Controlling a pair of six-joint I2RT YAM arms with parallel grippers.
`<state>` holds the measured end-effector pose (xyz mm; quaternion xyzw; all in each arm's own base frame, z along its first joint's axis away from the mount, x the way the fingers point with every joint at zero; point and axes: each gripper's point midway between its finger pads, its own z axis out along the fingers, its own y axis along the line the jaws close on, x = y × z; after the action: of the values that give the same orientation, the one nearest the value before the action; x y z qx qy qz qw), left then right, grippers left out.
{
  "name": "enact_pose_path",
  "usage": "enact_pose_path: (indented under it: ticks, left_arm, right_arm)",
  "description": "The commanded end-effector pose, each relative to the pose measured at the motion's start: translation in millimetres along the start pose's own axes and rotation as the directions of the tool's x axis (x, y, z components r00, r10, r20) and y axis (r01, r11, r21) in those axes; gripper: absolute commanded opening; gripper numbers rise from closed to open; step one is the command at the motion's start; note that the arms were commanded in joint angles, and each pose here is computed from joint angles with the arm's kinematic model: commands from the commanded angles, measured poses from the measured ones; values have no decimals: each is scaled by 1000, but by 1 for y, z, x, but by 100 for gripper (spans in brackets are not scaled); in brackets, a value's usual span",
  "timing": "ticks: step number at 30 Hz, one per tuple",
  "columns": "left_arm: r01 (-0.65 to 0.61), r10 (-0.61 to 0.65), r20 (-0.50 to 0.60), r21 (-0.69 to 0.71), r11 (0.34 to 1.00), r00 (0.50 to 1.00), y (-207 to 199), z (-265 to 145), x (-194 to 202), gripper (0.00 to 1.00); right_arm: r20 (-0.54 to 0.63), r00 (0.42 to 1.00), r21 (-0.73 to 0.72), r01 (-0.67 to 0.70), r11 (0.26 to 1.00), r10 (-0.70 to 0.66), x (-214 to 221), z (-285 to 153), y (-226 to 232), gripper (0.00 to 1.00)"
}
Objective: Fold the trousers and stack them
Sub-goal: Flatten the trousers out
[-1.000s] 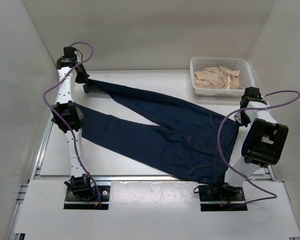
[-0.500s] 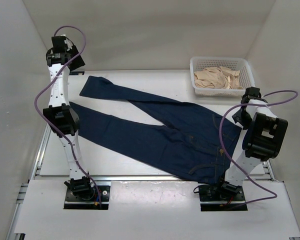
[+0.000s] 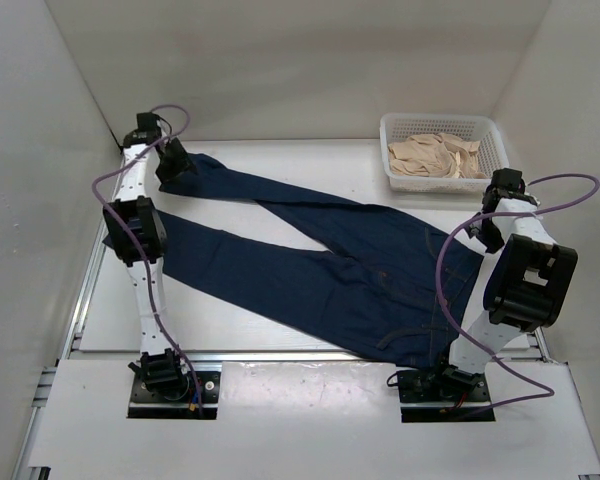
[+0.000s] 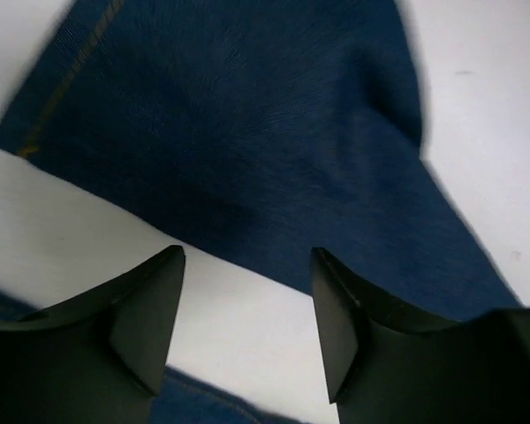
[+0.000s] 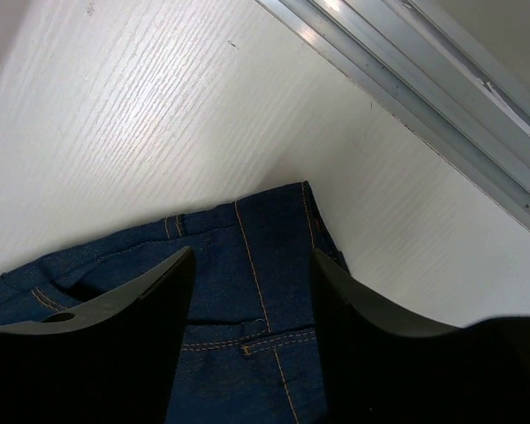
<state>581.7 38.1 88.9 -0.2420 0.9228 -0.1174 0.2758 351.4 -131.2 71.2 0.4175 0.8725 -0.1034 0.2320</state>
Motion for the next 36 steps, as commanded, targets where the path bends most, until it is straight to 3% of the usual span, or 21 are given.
enact_pose_path:
  ticks: [1, 6, 12, 13, 14, 15, 16, 21, 25, 30, 34, 36]
  left_arm:
    - [39, -39, -15, 31, 999, 999, -19, -2, 5, 71]
    - [81, -82, -48, -11, 997, 995, -12, 20, 19, 71]
    - [119, -125, -63, -97, 988, 990, 8, 40, 32, 62]
    - [128, -136, -71, -103, 986, 988, 10, 44, 35, 58]
    - [128, -134, -64, -98, 987, 989, 9, 43, 32, 46]
    - [128, -134, -64, -98, 987, 989, 9, 43, 32, 15]
    - [118, -125, -58, -108, 987, 990, 11, 43, 31, 10]
    - [85, -84, 13, -189, 978, 996, 17, 1, 22, 10]
    - [68, -39, 132, -222, 973, 991, 14, -62, -3, 10]
    - [47, -21, 153, -171, 984, 988, 2, -83, -7, 12]
    - [56, -43, 100, -134, 989, 994, -2, -52, -1, 62]
    - [67, -58, 64, -143, 987, 996, 3, -29, 7, 62]
  right_arm:
    - [46, 999, -46, -7, 999, 9, -14, -11, 8, 59]
    - [27, 1000, -61, -4, 998, 6, -11, -8, 12, 59]
    - [17, 1000, -78, -4, 997, 5, -11, -7, 17, 59]
    - [17, 1000, -78, -4, 997, 5, -11, -7, 17, 59]
    - [17, 1000, -78, -4, 997, 5, -11, -7, 17, 59]
    - [17, 1000, -78, -4, 997, 5, -11, -7, 17, 59]
    - [17, 1000, -78, -4, 997, 5, -11, -7, 17, 59]
    - [19, 1000, -92, -6, 996, 7, -12, -10, 18, 59]
    - [14, 1000, -99, -5, 995, 7, -10, -12, 18, 58]
    - [24, 1000, -122, -1, 992, 4, -9, -14, 24, 58]
    - [11, 1000, -127, 1, 992, 0, -5, -13, 24, 58]
    - [11, 1000, -131, 9, 991, -8, -3, -14, 27, 58]
